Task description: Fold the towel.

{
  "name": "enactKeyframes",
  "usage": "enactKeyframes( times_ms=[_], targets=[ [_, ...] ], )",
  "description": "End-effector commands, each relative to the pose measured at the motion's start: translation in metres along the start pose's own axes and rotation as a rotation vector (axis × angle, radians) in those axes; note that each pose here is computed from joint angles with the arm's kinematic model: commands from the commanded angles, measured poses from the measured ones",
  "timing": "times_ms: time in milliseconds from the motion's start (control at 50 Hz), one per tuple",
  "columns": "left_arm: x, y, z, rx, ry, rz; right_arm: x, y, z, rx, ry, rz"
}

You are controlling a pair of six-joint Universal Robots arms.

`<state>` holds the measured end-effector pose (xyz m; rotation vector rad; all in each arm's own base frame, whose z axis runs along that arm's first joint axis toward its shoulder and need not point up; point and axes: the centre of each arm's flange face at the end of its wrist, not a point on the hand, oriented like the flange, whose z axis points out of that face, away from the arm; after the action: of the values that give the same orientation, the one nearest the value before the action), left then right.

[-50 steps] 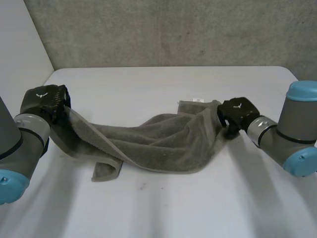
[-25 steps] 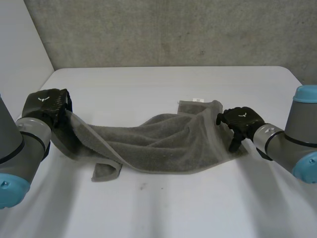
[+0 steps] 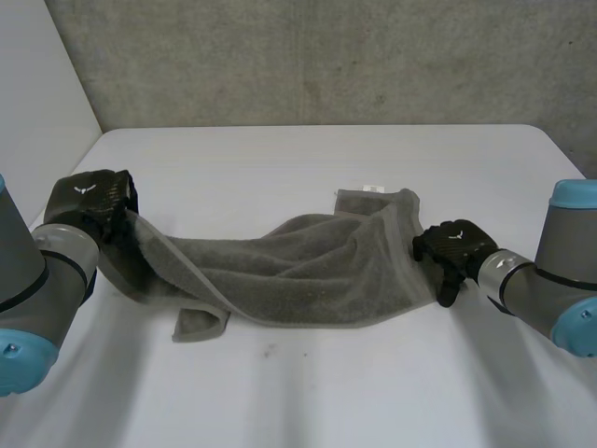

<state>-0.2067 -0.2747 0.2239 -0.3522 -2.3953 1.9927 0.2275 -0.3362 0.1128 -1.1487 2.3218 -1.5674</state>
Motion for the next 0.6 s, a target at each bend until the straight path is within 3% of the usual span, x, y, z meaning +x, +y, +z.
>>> enactKeyframes(
  times_ms=[20, 600],
  targets=[
    [0.0, 0.0, 0.0, -0.001, 0.0, 0.0, 0.002, -0.005, 0.009, 0.052, 0.022, -0.01],
    [0.0, 0.003, 0.0, -0.01, 0.001, 0.001, -0.019, -0.025, 0.019, 0.116, -0.023, -0.043]
  ],
)
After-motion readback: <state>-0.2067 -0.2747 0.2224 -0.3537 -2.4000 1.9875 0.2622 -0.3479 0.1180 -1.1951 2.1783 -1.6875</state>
